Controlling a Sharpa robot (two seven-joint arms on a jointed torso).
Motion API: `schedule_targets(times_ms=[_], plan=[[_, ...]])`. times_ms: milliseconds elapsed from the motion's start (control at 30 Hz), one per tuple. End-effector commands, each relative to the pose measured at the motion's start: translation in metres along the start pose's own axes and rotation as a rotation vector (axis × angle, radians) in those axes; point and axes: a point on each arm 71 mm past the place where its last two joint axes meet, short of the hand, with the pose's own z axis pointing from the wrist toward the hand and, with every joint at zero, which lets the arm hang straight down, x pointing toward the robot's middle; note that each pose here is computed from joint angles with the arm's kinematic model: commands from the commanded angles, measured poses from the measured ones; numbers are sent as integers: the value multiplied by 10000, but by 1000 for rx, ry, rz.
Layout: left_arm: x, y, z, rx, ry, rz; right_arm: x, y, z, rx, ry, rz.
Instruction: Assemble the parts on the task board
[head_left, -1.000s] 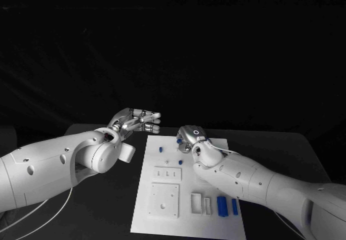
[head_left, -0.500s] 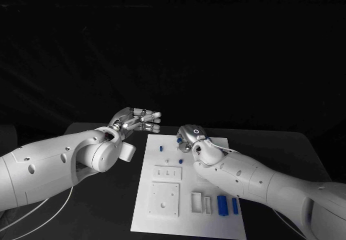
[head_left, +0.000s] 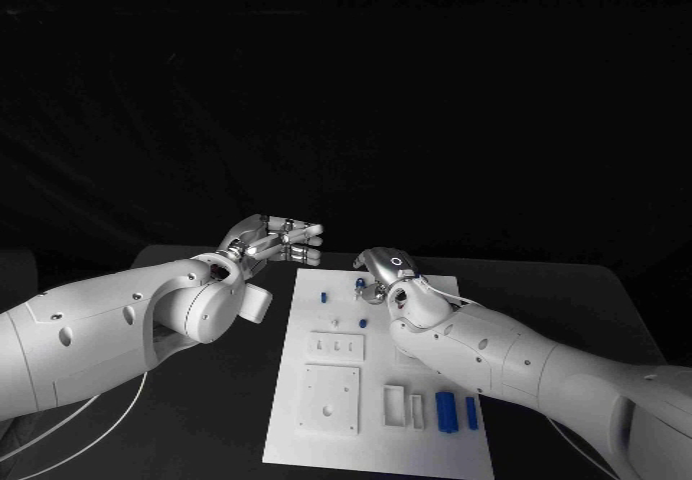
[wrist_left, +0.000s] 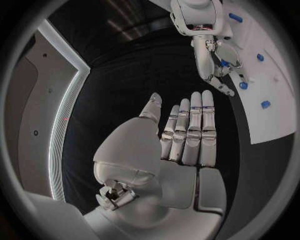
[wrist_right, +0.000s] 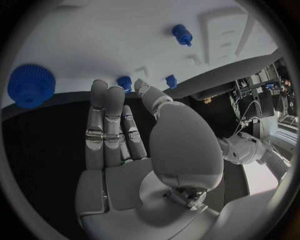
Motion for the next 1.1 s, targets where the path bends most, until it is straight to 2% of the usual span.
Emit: schedule_targets(times_ms=[33,200,433,533,767,1100], plan=[[-9,-18,-4,11,7,3,-75,8,8,-10,-26,50],[-25,-14,-7,9,2,3,-219,-108,32,9,-8,87],[-40,12,4,4,-2,2,-537,-412,11,56,-3,144],[-50,33,1,-1,-6,1,-643,-570,-42,70,46,142],[-50,61,-4,-11,-2,-4,-662,-792,-88,94,146,138],[-43,100,-10,-20,2,-8,-530,-898,-128,113,213,108]])
